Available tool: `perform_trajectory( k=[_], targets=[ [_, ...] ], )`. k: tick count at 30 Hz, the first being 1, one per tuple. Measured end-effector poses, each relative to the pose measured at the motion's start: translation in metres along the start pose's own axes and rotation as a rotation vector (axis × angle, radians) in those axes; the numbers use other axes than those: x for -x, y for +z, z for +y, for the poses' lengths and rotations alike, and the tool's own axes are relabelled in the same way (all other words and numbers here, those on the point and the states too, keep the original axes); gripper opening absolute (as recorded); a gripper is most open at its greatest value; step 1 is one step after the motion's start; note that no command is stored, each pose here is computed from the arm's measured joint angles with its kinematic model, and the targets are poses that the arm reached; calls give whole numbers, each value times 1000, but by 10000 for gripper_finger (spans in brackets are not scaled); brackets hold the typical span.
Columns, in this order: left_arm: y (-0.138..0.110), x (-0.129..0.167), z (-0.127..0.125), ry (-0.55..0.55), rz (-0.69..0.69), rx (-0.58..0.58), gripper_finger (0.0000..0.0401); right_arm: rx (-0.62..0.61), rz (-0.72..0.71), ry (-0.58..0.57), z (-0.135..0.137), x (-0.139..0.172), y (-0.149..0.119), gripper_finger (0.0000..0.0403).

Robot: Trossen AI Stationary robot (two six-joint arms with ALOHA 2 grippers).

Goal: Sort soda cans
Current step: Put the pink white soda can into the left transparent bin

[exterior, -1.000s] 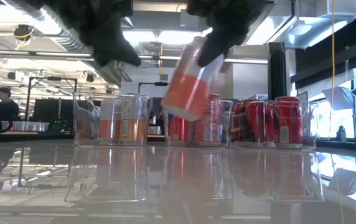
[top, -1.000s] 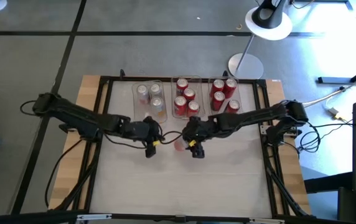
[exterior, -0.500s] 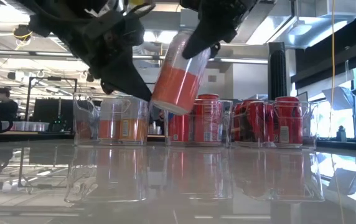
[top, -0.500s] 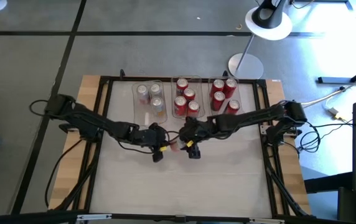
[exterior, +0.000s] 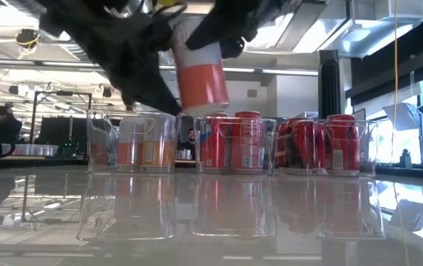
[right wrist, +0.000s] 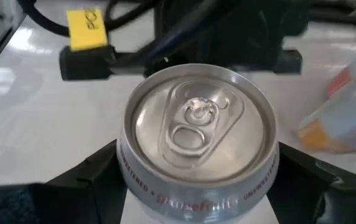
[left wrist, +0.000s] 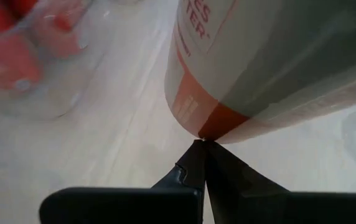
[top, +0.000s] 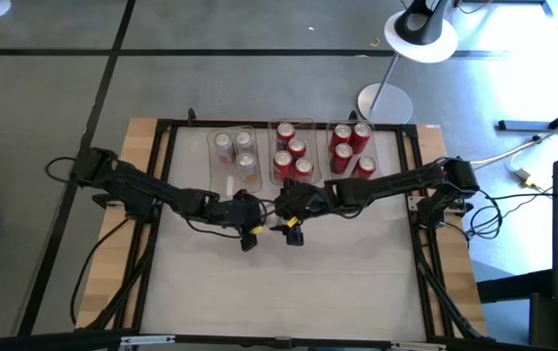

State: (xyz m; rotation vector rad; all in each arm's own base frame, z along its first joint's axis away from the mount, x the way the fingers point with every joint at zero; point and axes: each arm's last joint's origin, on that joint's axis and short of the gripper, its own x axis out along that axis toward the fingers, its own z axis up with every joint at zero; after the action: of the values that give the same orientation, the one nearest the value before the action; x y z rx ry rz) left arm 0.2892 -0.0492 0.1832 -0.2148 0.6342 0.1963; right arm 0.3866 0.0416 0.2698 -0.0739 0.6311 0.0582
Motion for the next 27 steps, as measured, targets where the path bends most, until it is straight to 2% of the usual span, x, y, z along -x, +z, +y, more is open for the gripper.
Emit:
perform_trajectory(
  k=[4,6,11,15,18,22,27],
  targets=[
    [11,40,7,39,128,-28,1,3,-65,-48,-8,0,7,292],
    [16,64,12,55,142,-36,1,-1,-106,-66,-15,-3,10,292],
    [31,126,30,146,-8,-15,2,-1,-255,-121,-37,-25,15,292],
    [36,160,44,184,-137,19,1,-21,-371,-174,-57,-43,15,292],
    [38,174,51,205,-200,36,3,-34,-444,-208,-71,-51,14,292],
    [39,180,57,226,-222,27,3,-47,-520,-248,-89,-60,15,292],
    [39,174,60,263,-196,16,3,-25,-509,-222,-109,-81,28,292]
  ],
)
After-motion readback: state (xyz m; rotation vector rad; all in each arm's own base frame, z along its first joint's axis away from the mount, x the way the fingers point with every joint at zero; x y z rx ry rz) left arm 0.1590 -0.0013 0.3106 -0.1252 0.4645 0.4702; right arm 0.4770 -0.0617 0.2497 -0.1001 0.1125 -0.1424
